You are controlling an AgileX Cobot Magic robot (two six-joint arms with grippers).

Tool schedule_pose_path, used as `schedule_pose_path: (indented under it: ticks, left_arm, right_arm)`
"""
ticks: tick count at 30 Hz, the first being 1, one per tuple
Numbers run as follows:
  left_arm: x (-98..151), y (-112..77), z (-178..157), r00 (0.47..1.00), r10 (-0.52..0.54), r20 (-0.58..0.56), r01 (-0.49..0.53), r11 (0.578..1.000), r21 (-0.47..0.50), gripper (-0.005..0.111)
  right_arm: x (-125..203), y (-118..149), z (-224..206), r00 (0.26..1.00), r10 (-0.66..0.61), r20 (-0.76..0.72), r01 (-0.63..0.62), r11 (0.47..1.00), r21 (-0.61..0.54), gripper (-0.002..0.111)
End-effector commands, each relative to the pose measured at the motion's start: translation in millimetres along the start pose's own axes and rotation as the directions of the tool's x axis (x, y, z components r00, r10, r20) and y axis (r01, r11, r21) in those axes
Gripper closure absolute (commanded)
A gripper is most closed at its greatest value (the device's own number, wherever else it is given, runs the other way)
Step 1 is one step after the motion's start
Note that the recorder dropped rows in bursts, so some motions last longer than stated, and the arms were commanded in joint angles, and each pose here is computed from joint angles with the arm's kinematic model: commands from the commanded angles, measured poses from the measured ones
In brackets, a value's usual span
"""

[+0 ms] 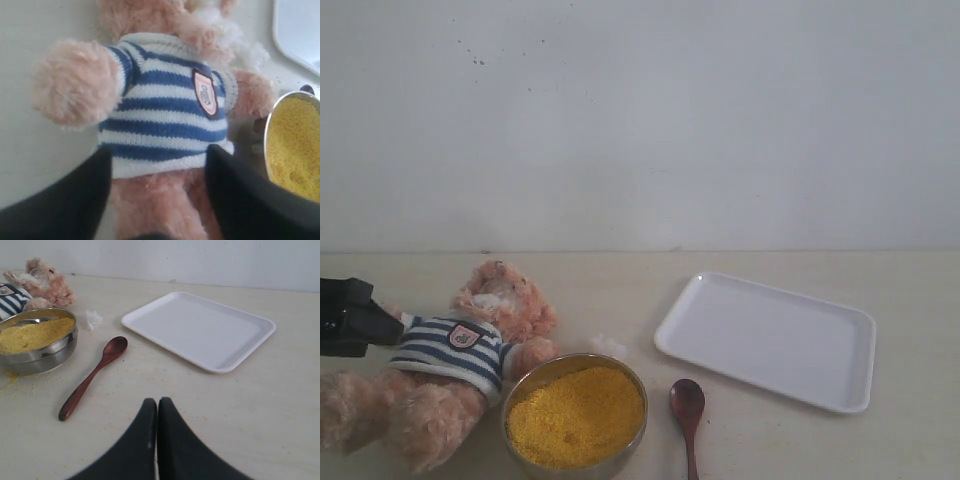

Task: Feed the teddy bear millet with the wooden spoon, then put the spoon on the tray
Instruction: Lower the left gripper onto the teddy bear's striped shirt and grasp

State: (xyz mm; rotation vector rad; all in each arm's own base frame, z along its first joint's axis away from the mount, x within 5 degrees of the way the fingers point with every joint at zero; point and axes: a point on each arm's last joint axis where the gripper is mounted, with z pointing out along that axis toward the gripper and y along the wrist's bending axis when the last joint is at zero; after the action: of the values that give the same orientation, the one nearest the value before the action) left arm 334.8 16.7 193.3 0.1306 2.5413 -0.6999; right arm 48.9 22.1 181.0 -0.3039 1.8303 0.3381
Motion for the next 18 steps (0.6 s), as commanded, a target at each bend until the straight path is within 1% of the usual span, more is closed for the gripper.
schedule_pose_path:
  ticks: [1, 5, 8, 10, 12, 14, 18]
  left_arm:
    - [1, 10.5, 12, 0.998, -0.059, 0.019, 0.060, 0.998, -0.018, 0.026]
    - [5, 18.0, 25, 0.995, -0.099, 0.003, 0.099, 0.995, 0.001, 0.027]
    - [8, 21.7, 37, 0.995, -0.102, 0.000, 0.102, 0.993, 0.051, 0.030]
    - [7, 21.1, 41, 0.995, -0.100, 0.025, 0.097, 0.991, 0.094, 0.030]
    - [4, 21.2, 43, 0.994, -0.091, 0.057, 0.084, 0.990, 0.112, 0.030]
    - [5, 24.5, 48, 0.995, -0.075, 0.065, 0.068, 0.992, 0.111, 0.030]
    - [12, 33.5, 63, 0.994, -0.098, 0.041, 0.093, 0.988, 0.122, 0.030]
  right_arm:
    - [-1, 0, 0, 1.000, -0.004, 0.010, 0.004, 1.000, 0.000, 0.108]
    - [-1, 0, 0, 1.000, -0.004, 0.010, 0.004, 1.000, 0.000, 0.108]
    - [-1, 0, 0, 1.000, -0.004, 0.010, 0.004, 1.000, 0.000, 0.108]
    - [-1, 0, 0, 1.000, -0.004, 0.010, 0.004, 1.000, 0.000, 0.108]
    - [-1, 0, 0, 1.000, -0.004, 0.010, 0.004, 1.000, 0.000, 0.108]
    - [-1, 0, 0, 1.000, -0.004, 0.010, 0.004, 1.000, 0.000, 0.108]
    - [-1, 0, 0, 1.000, -0.004, 0.010, 0.004, 1.000, 0.000, 0.108]
